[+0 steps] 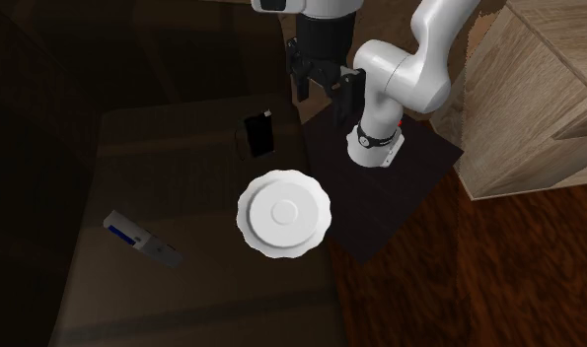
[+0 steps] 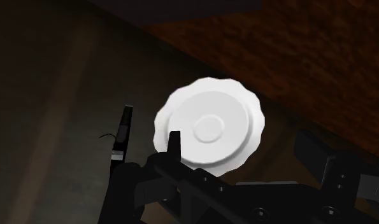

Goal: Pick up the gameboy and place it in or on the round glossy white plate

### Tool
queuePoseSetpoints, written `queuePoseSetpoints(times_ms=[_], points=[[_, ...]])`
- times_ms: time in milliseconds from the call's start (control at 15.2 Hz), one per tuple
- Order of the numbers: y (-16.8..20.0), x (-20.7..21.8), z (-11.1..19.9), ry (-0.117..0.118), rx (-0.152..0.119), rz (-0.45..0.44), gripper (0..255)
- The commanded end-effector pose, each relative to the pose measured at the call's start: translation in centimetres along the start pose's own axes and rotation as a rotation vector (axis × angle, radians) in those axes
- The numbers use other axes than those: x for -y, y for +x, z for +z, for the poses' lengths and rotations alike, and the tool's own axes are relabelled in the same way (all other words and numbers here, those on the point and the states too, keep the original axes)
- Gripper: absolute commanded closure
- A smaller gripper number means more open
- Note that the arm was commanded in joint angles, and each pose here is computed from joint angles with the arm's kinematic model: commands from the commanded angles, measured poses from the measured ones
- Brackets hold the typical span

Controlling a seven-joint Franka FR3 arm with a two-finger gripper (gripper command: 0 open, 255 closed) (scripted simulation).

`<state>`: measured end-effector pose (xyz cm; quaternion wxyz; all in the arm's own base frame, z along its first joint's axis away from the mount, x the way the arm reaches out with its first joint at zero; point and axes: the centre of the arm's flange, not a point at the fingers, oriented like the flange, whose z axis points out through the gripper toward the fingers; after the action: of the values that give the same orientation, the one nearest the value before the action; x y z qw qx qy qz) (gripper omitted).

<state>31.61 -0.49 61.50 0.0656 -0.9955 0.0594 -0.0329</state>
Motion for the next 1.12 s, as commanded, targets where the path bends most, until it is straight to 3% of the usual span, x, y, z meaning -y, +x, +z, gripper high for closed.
queuePoseSetpoints(times_ms=[0, 1056], points=[[0.0, 0.0, 0.0, 0.000, 0.000, 0.000, 0], [20.1, 3.2, 5.9, -0.110, -0.023, 0.379, 0]])
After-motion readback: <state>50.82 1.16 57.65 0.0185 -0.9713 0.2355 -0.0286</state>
